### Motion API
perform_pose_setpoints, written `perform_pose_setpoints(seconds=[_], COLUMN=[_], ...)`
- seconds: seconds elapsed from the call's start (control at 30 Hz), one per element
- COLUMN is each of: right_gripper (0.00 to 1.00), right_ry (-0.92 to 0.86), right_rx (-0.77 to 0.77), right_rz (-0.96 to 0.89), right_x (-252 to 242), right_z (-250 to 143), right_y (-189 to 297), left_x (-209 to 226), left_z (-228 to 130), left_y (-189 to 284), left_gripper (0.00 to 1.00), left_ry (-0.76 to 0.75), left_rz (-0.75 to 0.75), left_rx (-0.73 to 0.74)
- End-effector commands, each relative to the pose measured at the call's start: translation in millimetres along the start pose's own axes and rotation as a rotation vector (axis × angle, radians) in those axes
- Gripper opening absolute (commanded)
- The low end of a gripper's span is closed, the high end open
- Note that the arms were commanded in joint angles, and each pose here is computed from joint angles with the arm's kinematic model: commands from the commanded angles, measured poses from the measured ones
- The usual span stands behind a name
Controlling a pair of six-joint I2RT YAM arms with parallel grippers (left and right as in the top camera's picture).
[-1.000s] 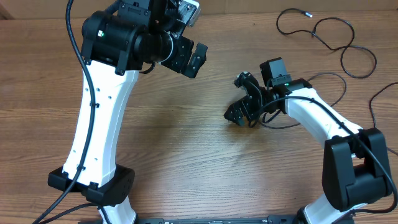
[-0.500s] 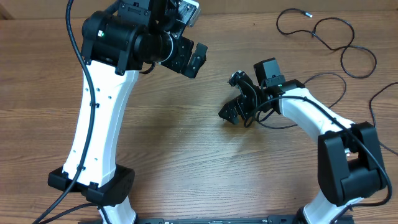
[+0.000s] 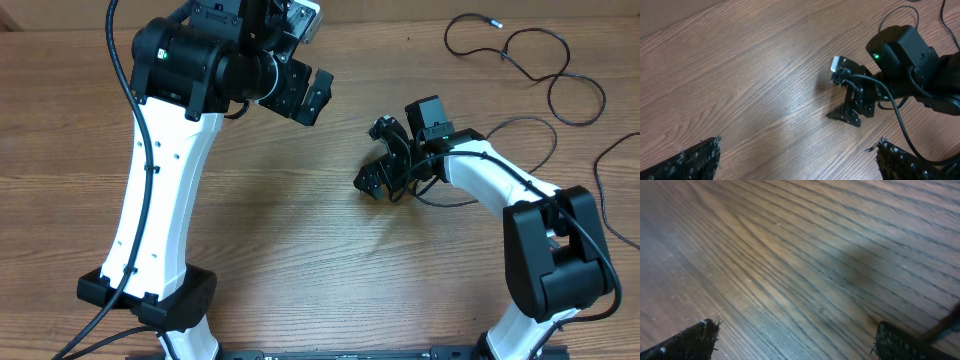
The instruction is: Untangle cables
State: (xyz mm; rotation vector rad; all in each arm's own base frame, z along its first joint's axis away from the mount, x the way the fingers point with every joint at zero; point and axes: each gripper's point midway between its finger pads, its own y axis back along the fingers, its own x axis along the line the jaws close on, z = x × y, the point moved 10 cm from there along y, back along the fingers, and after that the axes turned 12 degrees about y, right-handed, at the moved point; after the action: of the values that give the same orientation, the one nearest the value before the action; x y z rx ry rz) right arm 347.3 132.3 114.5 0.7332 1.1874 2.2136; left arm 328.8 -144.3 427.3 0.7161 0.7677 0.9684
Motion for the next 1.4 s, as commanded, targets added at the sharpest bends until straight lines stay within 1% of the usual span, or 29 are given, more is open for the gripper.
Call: perform_pose_setpoints(seconds=[0.0, 0.1, 0.2, 0.27, 0.3, 0.37, 0.53, 0.6, 0.67, 0.77, 0.87, 0.93, 1.0, 1.13, 1.23, 1.33, 1.37], right_gripper=[1.0, 1.0, 1.0, 1.0, 1.0, 1.0, 1.0, 1.0, 1.0, 1.0, 1.0, 1.0, 1.0, 1.0, 1.0, 1.0, 1.0], right_ry=[-0.047, -0.086, -0.229, -0.313, -0.395, -0.474, -0.604, -0.64, -0.658, -0.653, -0.643, -0.615, -0.571, -0.476, -0.424, -0.417, -0.432], right_rx=[0.053, 0.1, 0.122, 0.119, 0.107, 0.096, 0.077, 0.056, 0.001, -0.006, -0.028, -0.089, -0.171, -0.343, -0.439, -0.472, -0.467], right_rz=[-0.059, -0.117, -0.278, -0.347, -0.378, -0.399, -0.431, -0.416, -0.349, -0.346, -0.317, -0.29, -0.303, -0.381, -0.445, -0.575, -0.667], right_x=[-8, -16, -38, -53, -68, -83, -118, -126, -131, -131, -127, -120, -112, -87, -56, -23, -2], right_z=[-6, -14, -21, -27, -35, -45, -74, -82, -83, -83, -77, -64, -48, -18, -7, -14, -26], right_y=[-11, -16, -10, -3, 6, 15, 39, 45, 49, 50, 56, 70, 93, 161, 215, 259, 281], left_x=[0, 0, 0, 0, 0, 0, 0, 0, 0, 0, 0, 1, 4, 4, 3, 3, 1], left_z=[1, 1, 1, 1, 1, 1, 1, 1, 2, 2, 2, 3, 3, 9, 14, 16, 15], left_y=[1, 1, 1, 1, 1, 1, 1, 1, 1, 1, 1, 1, 1, 1, 5, 24, 47], left_gripper=[1.0, 1.0, 1.0, 1.0, 1.0, 1.0, 1.0, 1.0, 1.0, 1.0, 1.0, 1.0, 1.0, 1.0, 1.0, 1.0, 1.0], left_ry=[0.012, 0.012, 0.012, 0.012, 0.011, 0.011, 0.011, 0.01, 0.009, 0.009, 0.005, 0.006, 0.006, 0.0, -0.008, -0.014, -0.018], left_rz=[0.004, 0.004, 0.005, 0.004, 0.005, 0.005, 0.004, 0.004, 0.003, 0.003, 0.003, 0.022, 0.059, 0.07, 0.071, 0.113, 0.149], left_rx=[-0.007, -0.006, -0.006, -0.007, -0.007, -0.007, -0.008, -0.011, -0.018, -0.018, -0.018, -0.02, -0.029, -0.065, -0.111, -0.186, -0.262])
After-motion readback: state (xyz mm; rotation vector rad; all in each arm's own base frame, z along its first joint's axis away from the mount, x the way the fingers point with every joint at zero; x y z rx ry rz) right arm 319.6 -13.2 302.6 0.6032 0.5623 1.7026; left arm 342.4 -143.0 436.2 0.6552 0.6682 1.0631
